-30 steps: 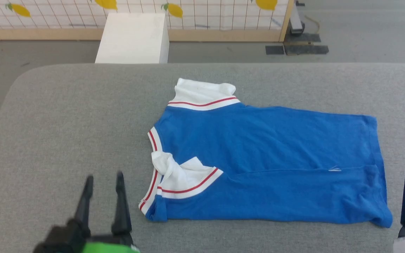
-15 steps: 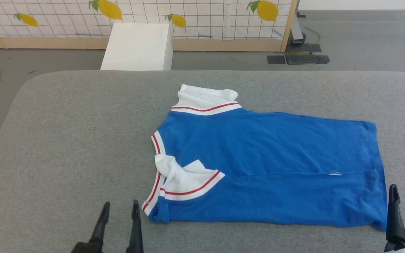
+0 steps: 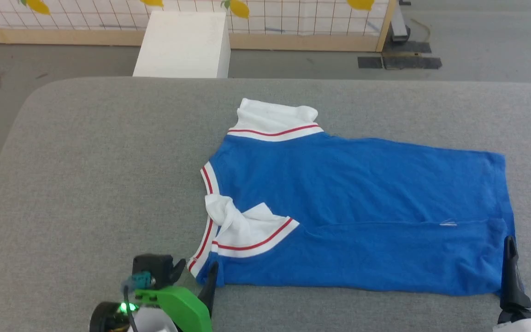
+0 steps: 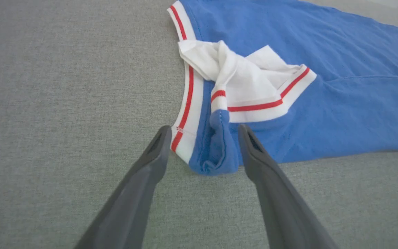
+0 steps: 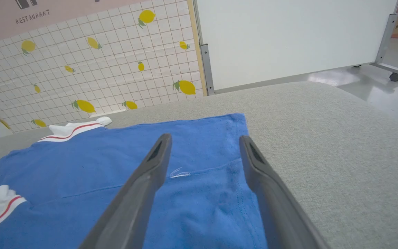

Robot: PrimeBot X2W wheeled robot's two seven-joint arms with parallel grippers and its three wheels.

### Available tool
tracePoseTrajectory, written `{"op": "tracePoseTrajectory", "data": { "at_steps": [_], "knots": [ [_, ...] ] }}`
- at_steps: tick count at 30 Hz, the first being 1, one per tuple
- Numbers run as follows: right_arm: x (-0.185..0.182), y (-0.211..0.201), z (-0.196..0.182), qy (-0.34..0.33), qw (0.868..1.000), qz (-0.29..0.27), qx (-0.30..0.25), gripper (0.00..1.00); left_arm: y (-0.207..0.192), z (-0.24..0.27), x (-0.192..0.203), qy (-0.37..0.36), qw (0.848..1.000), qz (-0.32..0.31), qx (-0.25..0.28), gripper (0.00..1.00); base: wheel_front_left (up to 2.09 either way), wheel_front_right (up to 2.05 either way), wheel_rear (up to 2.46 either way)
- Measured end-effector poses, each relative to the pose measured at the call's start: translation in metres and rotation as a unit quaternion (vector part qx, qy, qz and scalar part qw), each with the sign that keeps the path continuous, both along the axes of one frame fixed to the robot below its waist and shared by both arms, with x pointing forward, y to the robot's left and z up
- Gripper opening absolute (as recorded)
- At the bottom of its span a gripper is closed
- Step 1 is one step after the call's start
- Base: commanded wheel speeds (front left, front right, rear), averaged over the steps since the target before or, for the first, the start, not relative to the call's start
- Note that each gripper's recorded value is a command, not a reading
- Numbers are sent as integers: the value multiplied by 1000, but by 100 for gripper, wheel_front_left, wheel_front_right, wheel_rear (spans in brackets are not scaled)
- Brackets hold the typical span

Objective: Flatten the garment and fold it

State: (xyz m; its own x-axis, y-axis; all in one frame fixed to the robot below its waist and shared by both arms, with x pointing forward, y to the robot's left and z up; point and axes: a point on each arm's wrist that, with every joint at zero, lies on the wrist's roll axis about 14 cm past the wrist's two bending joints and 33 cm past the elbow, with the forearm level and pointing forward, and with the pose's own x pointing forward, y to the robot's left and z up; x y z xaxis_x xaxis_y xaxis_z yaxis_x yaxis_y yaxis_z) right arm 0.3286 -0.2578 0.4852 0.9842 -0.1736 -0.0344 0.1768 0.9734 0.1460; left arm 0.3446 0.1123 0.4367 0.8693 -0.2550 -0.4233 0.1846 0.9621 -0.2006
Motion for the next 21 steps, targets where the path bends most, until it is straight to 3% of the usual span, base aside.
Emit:
{"op": "tracePoseTrajectory", "data": {
  "at_steps": [7,12,15,16,17,18,21],
  "knots": [
    [3,-4,-9,14,1000,-7,1,100,12,-34,5,101,995,11,26,100,0,0,0],
    [0,-9,-15,27,999,-17,0,100,-4,-51,2,159,987,5,-15,100,0,0,0],
    [0,-11,-18,31,999,-20,-1,100,-6,-59,3,176,984,-2,-13,100,0,0,0],
    [0,-11,-18,33,999,-21,-1,100,-7,-60,4,179,984,-6,-11,83,0,0,0],
    [0,-12,-18,33,999,-22,-1,100,-7,-61,5,180,984,-6,-11,47,0,0,0],
    [0,-12,-19,34,999,-21,-1,100,-7,-62,7,178,984,-5,-10,0,0,0,0],
    [3,-8,-17,32,999,-15,-1,100,-4,-62,11,170,985,0,-13,0,0,0,0]
  ]
}}
